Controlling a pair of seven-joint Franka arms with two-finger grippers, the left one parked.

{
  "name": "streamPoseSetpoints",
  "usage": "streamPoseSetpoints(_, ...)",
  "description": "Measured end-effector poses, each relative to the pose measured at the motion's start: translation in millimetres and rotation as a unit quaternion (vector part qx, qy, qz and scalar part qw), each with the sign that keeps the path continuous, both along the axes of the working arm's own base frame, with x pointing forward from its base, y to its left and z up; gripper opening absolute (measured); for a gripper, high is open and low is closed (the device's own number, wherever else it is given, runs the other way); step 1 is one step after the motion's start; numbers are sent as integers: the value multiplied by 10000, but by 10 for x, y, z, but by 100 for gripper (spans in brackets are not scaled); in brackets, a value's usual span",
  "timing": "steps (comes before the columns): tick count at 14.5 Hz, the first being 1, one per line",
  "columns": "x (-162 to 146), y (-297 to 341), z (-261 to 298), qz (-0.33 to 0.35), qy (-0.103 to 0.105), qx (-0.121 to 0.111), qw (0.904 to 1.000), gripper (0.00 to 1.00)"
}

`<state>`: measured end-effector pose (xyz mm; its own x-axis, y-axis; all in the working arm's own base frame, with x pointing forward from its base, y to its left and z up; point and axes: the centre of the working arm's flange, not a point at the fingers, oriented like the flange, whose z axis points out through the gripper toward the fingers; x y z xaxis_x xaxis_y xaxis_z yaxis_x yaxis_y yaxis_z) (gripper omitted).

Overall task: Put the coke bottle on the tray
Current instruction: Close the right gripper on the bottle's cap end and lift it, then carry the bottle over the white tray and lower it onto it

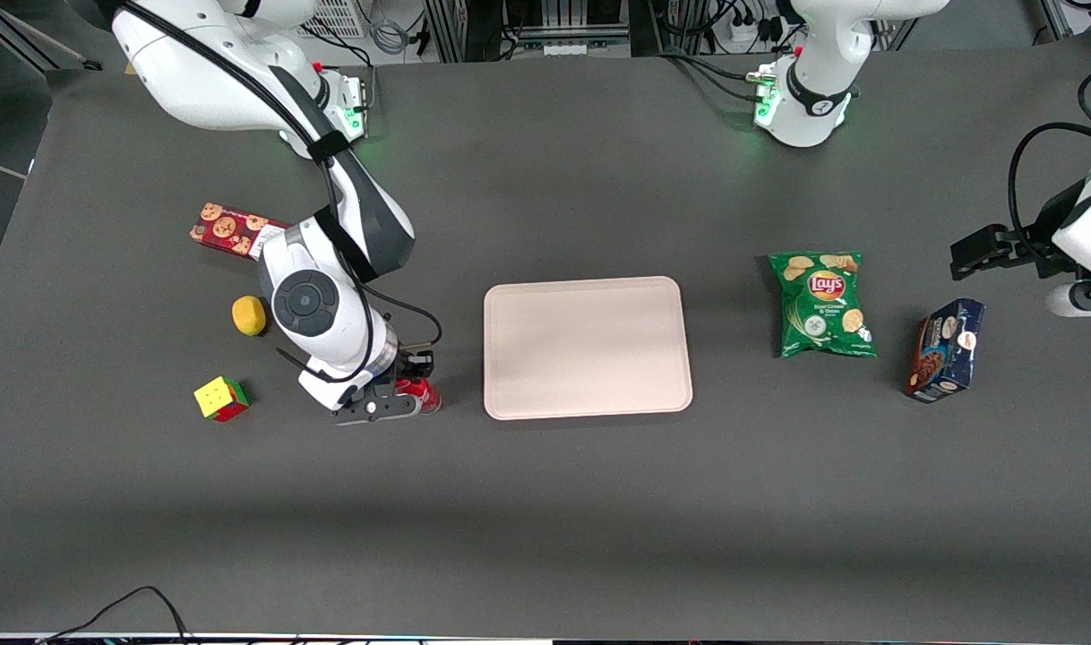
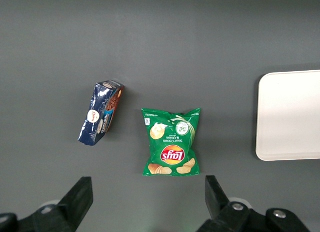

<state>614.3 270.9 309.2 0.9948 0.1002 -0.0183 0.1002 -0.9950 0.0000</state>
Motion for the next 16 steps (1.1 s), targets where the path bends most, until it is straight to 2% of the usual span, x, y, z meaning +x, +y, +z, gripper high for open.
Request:
streamPoseSetpoints(4, 6, -1, 25, -2, -33, 12, 10000, 35)
streamPoseSetpoints(6, 18, -2, 189, -5, -149, 48, 9999, 35)
streamPoseSetpoints(10, -63, -69, 1027, -32, -325, 29, 9995, 35)
streamPoseSetpoints(16, -516, 235, 2297, -66, -148, -47, 9999, 35)
